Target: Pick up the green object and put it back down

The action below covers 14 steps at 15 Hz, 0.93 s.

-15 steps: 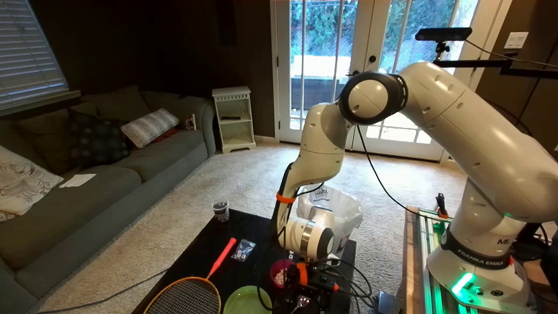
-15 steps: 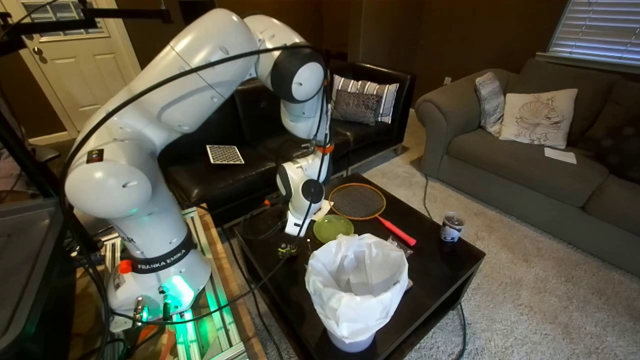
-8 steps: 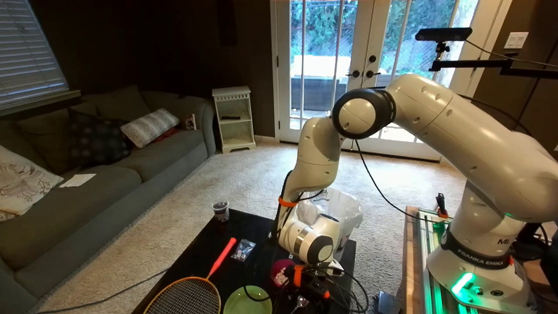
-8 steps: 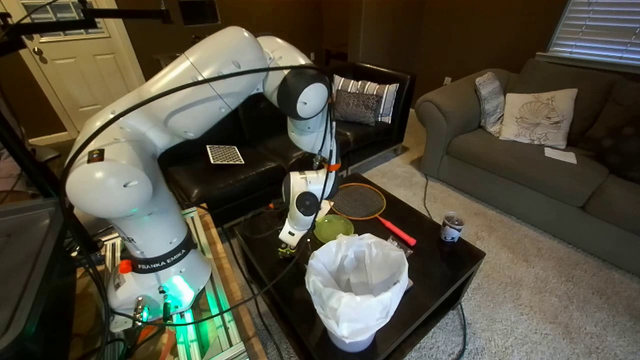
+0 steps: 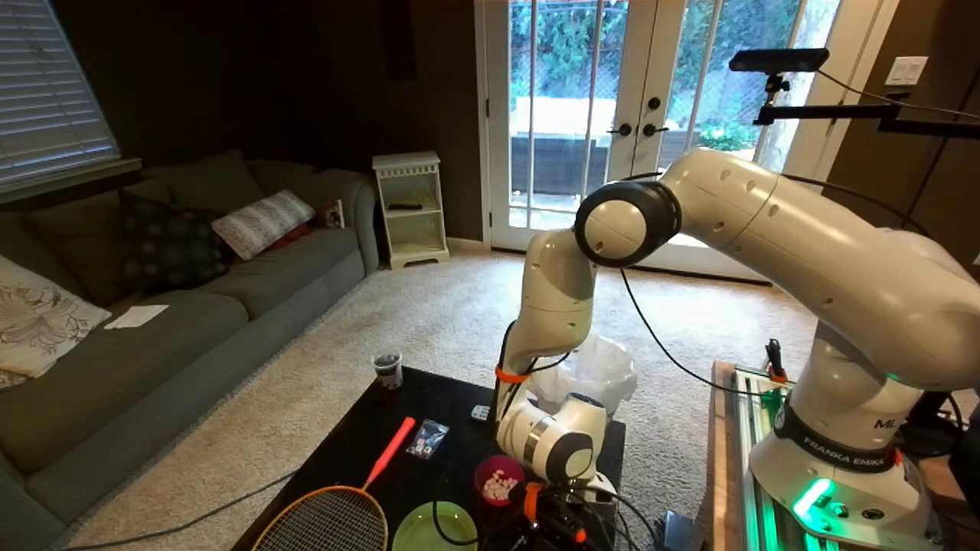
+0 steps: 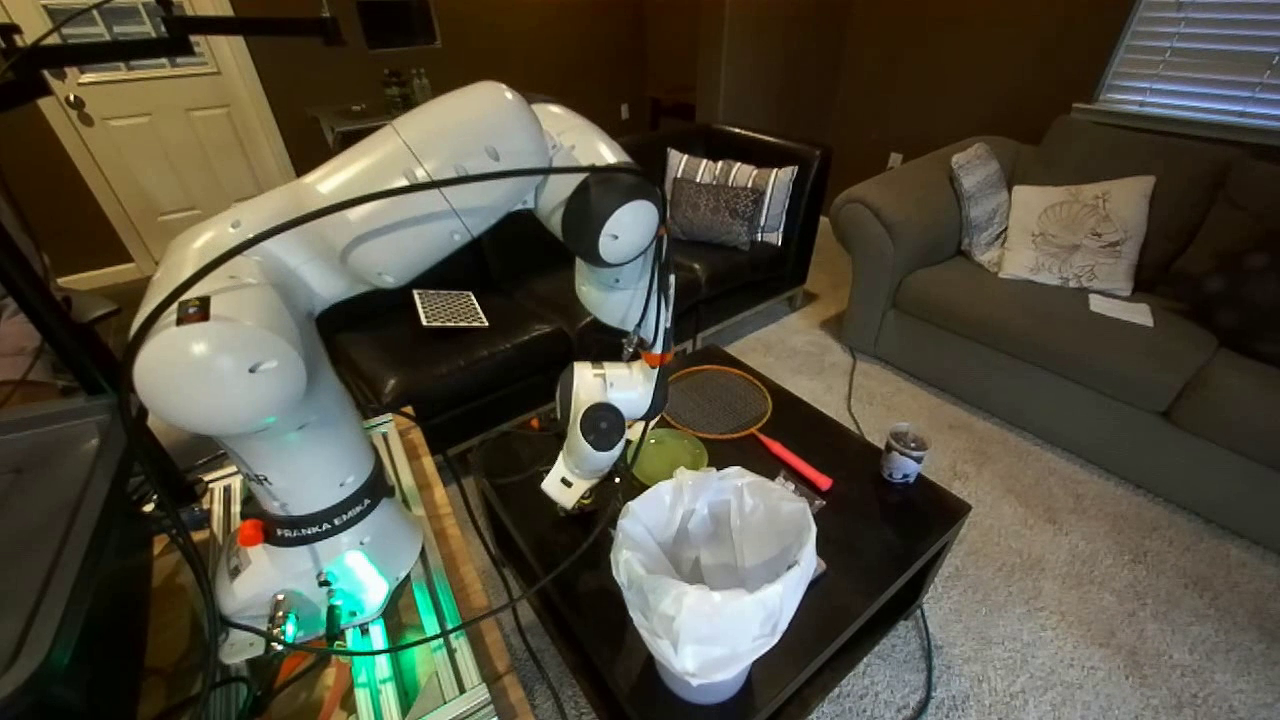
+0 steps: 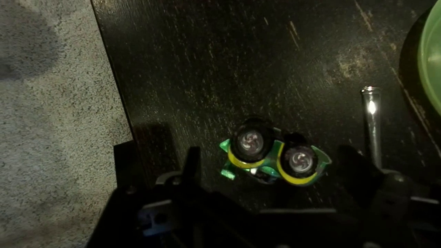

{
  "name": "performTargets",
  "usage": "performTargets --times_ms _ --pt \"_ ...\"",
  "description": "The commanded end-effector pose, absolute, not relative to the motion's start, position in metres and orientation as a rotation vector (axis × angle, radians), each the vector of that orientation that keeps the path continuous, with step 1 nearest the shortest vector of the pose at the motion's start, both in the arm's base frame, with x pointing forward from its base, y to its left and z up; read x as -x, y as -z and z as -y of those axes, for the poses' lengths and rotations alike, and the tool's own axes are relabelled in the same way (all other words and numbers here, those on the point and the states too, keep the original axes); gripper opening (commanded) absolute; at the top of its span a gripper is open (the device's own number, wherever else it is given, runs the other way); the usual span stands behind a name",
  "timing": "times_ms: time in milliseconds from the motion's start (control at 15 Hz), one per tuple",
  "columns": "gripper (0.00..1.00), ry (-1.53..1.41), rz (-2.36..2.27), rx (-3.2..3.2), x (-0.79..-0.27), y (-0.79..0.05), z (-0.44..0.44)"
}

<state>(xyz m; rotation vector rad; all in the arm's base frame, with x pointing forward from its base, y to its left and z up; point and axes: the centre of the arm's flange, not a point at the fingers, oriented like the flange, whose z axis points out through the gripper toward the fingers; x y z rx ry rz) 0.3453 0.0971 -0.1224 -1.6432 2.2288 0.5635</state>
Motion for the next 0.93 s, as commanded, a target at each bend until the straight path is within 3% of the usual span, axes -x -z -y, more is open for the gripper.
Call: performTargets --times_ms 0,867 --pt "1.00 -0.536 -2.303 1.547 -0.347 0.141 -0.104" --pt "1.00 -0.557 -2.416 1.388 -0.340 0.163 -0.101"
